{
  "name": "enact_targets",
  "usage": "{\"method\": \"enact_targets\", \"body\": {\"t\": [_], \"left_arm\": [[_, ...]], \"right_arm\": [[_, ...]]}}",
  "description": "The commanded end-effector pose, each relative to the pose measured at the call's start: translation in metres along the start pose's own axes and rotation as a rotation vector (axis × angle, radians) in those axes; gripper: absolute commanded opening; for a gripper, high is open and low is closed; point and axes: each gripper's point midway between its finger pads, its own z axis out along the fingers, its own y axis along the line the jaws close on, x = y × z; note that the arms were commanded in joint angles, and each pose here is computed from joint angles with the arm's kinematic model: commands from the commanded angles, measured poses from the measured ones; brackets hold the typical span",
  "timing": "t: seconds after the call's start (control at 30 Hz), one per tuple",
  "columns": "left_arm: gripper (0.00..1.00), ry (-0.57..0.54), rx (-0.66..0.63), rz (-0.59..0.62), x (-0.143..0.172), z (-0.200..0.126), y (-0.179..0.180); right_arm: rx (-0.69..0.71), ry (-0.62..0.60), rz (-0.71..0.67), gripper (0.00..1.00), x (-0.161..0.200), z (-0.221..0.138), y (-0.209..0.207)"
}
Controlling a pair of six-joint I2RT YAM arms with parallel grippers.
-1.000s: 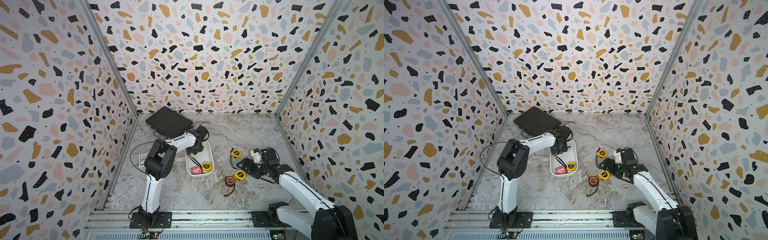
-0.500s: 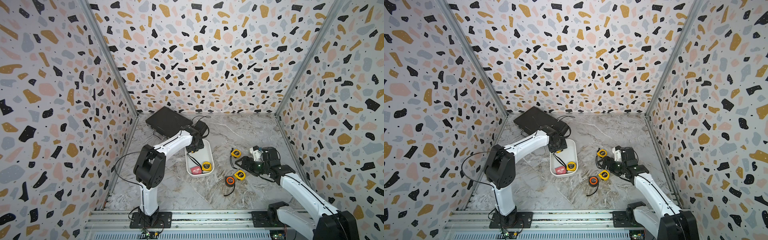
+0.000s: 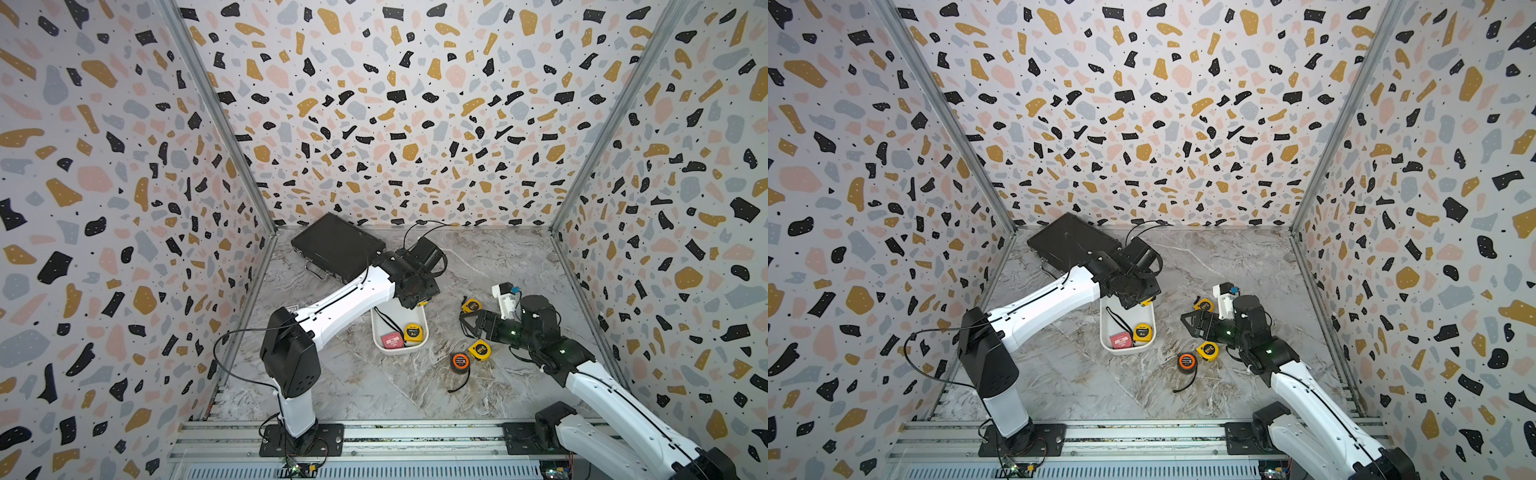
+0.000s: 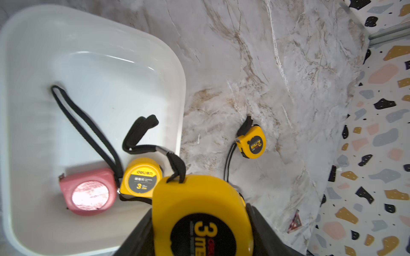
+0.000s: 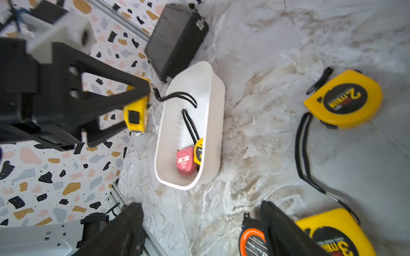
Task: Take the tape measure out of the storage box
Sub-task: Pick up the tape measure from the storage box, then place the tape measure at the center of the board.
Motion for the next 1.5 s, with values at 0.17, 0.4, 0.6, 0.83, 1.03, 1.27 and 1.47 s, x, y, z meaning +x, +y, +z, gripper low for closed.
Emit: {"method": "enact_targets", "body": {"t": [0.17, 0.4, 0.6, 0.83, 1.03, 1.27, 1.47], "left_arm": [[0.00, 0.055, 0.206, -0.097, 0.025, -0.010, -0.061], [0.00, 0.099, 0.272, -0.113, 0.045, -0.010, -0.083], [0.00, 0.111, 0.297, -0.110, 0.049, -0.014, -0.092], [0.00, 0.161, 0.350, -0.145, 0.056, -0.020, -0.099], [0.00, 0.196, 0.382, -0.167, 0.065, -0.022, -0.104], [0.00, 0.223, 0.393, -0.176, 0.072, -0.022, -0.105], [0.00, 0.228, 0.396, -0.179, 0.074, -0.022, -0.105]], "right_arm": [[-0.064, -0.163, -0.063, 0.88, -0.023, -0.004, 0.017], [-0.093, -0.216, -0.073, 0.88, -0.028, -0.002, 0.020], [-0.116, -0.251, -0.076, 0.88, -0.032, -0.001, 0.021], [-0.110, -0.246, -0.080, 0.85, -0.029, 0.004, 0.016], [-0.120, -0.249, -0.078, 0.73, -0.032, 0.009, 0.017], [-0.108, -0.270, -0.078, 0.62, -0.036, 0.007, 0.016], [-0.089, -0.276, -0.073, 0.53, -0.035, 0.006, 0.011]]}}
